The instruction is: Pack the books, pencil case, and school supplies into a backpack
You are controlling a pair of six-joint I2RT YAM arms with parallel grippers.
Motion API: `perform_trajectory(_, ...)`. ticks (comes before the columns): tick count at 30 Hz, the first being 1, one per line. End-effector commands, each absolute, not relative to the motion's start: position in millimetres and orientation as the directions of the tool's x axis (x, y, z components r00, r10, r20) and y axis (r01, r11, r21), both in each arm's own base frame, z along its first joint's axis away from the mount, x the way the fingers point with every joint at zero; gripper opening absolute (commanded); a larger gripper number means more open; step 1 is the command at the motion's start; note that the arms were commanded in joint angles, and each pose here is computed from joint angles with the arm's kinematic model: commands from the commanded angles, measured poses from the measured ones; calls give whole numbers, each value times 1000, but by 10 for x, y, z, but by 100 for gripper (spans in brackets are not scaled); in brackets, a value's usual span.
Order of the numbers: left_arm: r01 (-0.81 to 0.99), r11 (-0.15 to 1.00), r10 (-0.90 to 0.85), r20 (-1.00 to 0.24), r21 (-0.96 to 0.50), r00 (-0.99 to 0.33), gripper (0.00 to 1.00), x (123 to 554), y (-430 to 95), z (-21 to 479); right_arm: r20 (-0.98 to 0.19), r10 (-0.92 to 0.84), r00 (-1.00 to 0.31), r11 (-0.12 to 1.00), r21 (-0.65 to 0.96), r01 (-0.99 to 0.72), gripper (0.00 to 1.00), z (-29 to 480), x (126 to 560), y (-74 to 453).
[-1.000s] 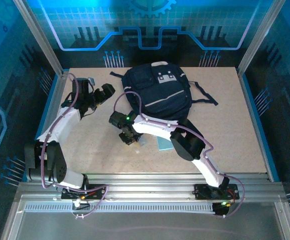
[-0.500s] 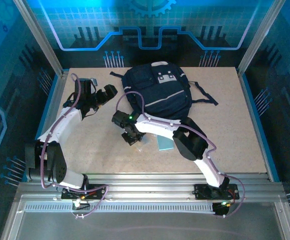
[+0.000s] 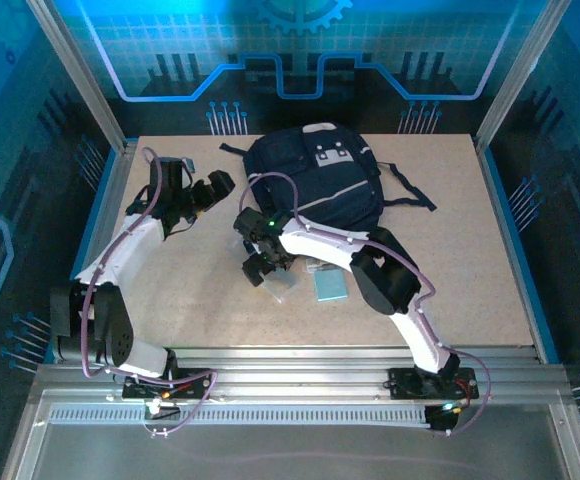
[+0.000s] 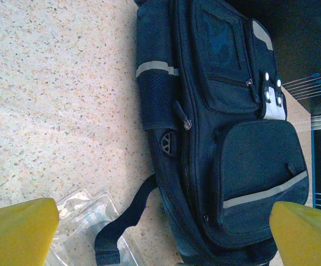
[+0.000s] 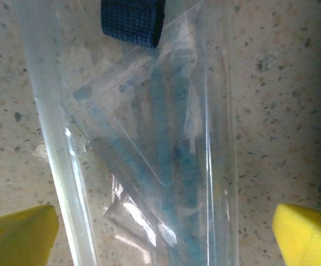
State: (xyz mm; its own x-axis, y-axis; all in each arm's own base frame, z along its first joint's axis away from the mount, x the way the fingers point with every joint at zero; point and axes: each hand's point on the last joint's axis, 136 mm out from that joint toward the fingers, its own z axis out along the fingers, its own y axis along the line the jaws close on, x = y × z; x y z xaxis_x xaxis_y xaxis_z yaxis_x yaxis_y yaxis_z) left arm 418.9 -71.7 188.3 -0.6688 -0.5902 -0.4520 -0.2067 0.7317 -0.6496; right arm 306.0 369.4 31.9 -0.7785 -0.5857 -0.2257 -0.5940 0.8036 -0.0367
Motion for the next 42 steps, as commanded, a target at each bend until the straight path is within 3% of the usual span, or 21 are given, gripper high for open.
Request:
perform_trajectory(1, -191, 753, -569, -476, -630, -671, 99, 4182, -716, 1938, -178, -611, -771, 789, -65, -611, 100, 61, 3038, 3664)
perform_trajectory(7, -191, 755, -568, -479, -628, -670, 99, 4184, -712, 1951, -137, -637, -759, 771, -148, -620, 96, -96, 2955, 3594)
perform_trajectory(12, -193, 754, -567, -474, -628, -673, 99, 4170, -717, 1924, -122, -625, -771, 780, -142, -609, 68, -169, 2897, 3533)
perform_trajectory(15, -191, 755, -564, -474, -627, -676, 99, 4168, -722, 1925, -136, -626, -768, 780, -118, -614, 55, -91, 2882, 3570)
perform_trajectory(21, -189, 770, -556, -497, -609, -666, 99, 4126, -678, 1975, -197, -631, -750, 770, -48, -636, 42, 213, 2865, 3707)
perform_trajectory(28, -182, 781, -549, -520, -597, -654, 99, 4113, -649, 2058, -236, -628, -742, 763, 1, -646, 40, 473, 2851, 3759)
perform_trajectory(32, -183, 781, -549, -519, -597, -655, 99, 4120, -649, 2052, -237, -613, -754, 763, 71, -642, 22, 481, 2824, 3793)
perform_trajectory(35, -183, 782, -549, -518, -596, -656, 99, 4123, -648, 2048, -224, -602, -767, 768, 100, -632, 0, 443, 2829, 3788)
perform_trajectory(42, -185, 793, -539, -526, -581, -658, 99, 4115, -631, 2062, -229, -572, -787, 763, 203, -614, 0, 537, 2803, 3817)
